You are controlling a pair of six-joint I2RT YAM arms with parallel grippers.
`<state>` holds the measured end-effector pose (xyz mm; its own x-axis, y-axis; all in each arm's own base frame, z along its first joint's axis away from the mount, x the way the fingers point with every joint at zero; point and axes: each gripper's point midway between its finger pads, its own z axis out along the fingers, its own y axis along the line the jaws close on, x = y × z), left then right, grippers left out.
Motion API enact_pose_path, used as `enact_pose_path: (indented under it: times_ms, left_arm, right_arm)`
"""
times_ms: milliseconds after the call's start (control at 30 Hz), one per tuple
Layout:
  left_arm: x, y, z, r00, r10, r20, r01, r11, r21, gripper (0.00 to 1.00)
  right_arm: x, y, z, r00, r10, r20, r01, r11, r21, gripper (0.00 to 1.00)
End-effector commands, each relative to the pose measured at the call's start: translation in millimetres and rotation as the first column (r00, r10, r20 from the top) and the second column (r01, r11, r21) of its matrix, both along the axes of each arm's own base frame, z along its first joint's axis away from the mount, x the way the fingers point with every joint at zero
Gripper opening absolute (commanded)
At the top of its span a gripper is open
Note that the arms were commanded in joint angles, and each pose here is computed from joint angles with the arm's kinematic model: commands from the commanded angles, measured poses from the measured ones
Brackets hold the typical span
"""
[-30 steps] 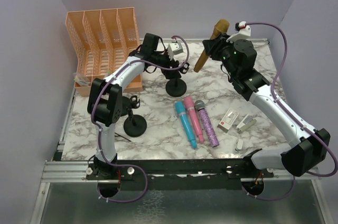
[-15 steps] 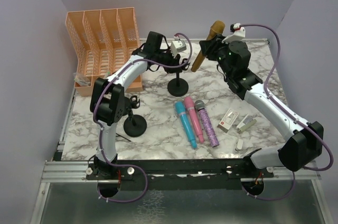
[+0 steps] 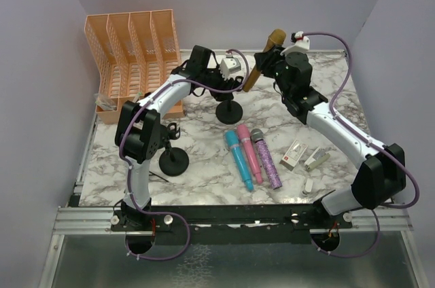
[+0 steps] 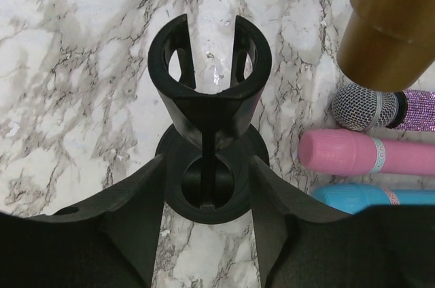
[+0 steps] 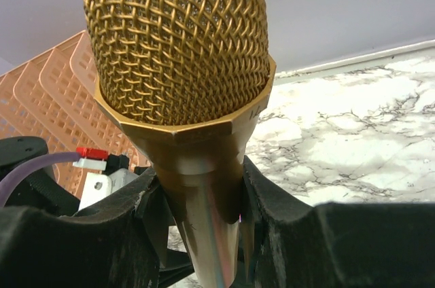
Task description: Attach the microphones to the stand
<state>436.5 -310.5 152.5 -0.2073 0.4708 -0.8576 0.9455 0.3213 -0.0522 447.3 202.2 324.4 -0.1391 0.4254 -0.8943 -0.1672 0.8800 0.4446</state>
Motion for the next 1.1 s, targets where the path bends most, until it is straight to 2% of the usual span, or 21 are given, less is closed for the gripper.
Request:
enact_pose_path:
  times_ms: [0,67,267,367,533,733,1067]
  left_arm:
    - [-4,4,15,0.999,-0.013,0.048,0.013,1.000,0.002,0.52]
    - [-4,5,13,0.999,-0.007,0.049,0.007,1.000,0.008,0.51]
    - [-2,5,16,0.998,-0.003,0.055,0.003,1.000,0.006,0.35]
    - [-1,5,17,0.998,0.002,0.057,-0.003,1.000,0.006,0.30]
    - [0,5,17,0.998,0.001,0.057,-0.002,1.000,0.005,0.14]
    - [2,5,18,0.998,0.007,0.065,-0.007,1.000,0.006,0.01]
    - [2,5,18,0.998,0.021,0.066,-0.021,1.000,-0.005,0.00]
  right_arm:
    - [6,-11,11,0.997,-0.066,0.029,0.064,0.996,0.060,0.00]
    - [7,-11,14,0.997,-0.073,0.033,0.071,0.995,0.067,0.01]
    - [18,-9,21,0.996,-0.078,0.049,0.074,0.995,0.072,0.00]
    - [24,-6,26,0.995,-0.073,0.066,0.068,0.995,0.078,0.00]
    - [36,3,33,0.993,-0.050,0.104,0.042,0.996,0.078,0.00]
    - [48,13,21,0.996,-0.020,0.088,0.017,0.999,0.042,0.00]
    - [40,27,-11,0.993,0.092,0.074,-0.088,0.995,-0.054,0.01]
